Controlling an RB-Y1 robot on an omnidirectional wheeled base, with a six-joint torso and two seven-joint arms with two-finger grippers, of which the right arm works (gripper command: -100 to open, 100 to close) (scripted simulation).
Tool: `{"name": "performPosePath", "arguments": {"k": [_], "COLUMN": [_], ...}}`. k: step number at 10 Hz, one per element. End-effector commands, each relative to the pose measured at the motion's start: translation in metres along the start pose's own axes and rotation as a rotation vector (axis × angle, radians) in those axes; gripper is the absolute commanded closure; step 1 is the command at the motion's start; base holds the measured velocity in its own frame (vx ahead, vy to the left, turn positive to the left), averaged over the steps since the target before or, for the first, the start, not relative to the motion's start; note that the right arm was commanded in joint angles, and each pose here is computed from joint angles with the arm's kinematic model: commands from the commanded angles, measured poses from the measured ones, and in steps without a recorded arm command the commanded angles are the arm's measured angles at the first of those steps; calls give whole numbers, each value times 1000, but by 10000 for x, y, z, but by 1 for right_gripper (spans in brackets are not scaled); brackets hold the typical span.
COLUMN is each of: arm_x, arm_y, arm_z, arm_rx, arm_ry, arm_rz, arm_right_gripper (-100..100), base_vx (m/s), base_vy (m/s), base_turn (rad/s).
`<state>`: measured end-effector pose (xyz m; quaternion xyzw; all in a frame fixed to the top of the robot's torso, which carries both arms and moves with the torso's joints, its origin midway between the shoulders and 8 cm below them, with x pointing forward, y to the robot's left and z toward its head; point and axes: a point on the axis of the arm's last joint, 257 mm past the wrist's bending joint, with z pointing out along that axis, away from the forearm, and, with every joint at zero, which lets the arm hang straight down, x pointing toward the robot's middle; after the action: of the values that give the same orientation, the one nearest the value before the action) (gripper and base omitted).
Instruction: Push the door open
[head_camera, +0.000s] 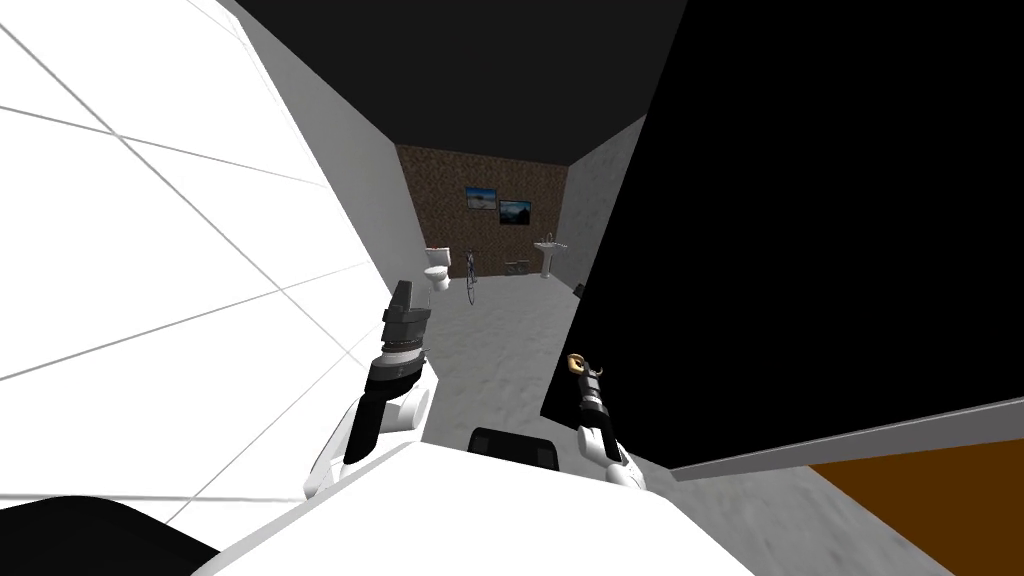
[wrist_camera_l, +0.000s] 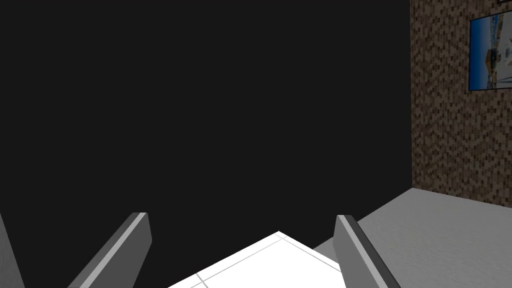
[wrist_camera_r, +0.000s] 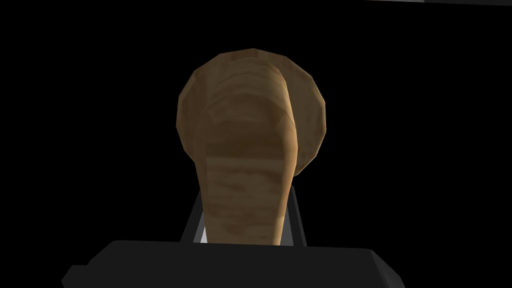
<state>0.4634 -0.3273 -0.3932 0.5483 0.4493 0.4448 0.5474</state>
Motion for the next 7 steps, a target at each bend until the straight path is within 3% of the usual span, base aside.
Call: {"name": "performPosePath", "arguments": {"k": [1, 7], "arm_x": [-78, -358], "arm_y": [0, -2], "arm_z": [-1, -16], "arm_rx": [0, 0], "arm_ry": [-18, -82], "arm_rz": [0, 1], "arm_right_gripper": [100, 100], "base_vx": [110, 176], "base_vy": [17, 24], "base_turn": [-41, -40]}}
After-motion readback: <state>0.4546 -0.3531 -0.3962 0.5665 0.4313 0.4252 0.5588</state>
